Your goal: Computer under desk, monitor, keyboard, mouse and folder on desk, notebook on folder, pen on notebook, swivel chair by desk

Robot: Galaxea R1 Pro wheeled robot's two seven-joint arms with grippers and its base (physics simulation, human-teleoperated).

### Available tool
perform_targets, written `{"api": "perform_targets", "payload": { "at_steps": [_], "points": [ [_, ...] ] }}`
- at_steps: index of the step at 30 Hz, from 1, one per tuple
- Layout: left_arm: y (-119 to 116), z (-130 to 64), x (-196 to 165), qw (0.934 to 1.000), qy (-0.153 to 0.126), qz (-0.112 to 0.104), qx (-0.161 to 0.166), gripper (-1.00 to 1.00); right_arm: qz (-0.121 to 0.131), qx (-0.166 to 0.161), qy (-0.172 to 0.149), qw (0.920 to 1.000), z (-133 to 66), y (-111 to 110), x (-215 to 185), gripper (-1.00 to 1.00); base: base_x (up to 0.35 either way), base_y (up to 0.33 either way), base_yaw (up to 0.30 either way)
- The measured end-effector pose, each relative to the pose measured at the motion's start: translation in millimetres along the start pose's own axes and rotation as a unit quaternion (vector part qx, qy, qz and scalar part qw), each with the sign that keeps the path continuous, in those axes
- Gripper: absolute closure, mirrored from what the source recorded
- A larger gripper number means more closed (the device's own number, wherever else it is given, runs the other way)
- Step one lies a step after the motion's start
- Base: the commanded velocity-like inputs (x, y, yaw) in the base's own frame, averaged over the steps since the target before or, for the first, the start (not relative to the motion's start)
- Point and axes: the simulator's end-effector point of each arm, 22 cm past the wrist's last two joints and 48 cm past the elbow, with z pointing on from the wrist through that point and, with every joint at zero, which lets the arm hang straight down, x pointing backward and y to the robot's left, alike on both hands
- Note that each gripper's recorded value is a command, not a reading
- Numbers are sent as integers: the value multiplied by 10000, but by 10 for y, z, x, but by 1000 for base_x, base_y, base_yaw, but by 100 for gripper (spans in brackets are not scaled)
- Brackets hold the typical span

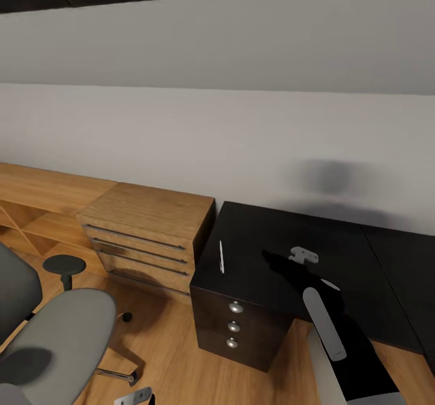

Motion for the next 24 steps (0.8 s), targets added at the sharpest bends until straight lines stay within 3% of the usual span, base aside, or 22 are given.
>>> {"api": "perform_targets", "payload": {
  "at_steps": [15, 17, 18, 19, 24],
  "points": [
    [-17, -152, -84, 10000, 14, 13, 4, -100, -13, 22, -4, 10000, -111, 58, -125, -100, 0, 0, 0],
    [-7, -82, -255, 9996, -136, -221, -109, -100, 12, 49, 41, 10000, -113, 47, -102, -100, 0, 0, 0],
    [-104, 41, -322, 9985, 188, -440, -256, -100, -10, 79, 44, 10000, -118, 32, -105, -100, 0, 0, 0],
    [-90, 69, -377, 9977, 187, -555, -337, -100, -7, 78, 47, 10000, -125, 36, -110, -100, 0, 0, 0],
    [98, 212, -657, 9941, 76, -829, -691, -100, 3, 75, 61, 10000, -160, 55, -136, -100, 0, 0, 0]
  ]
}}
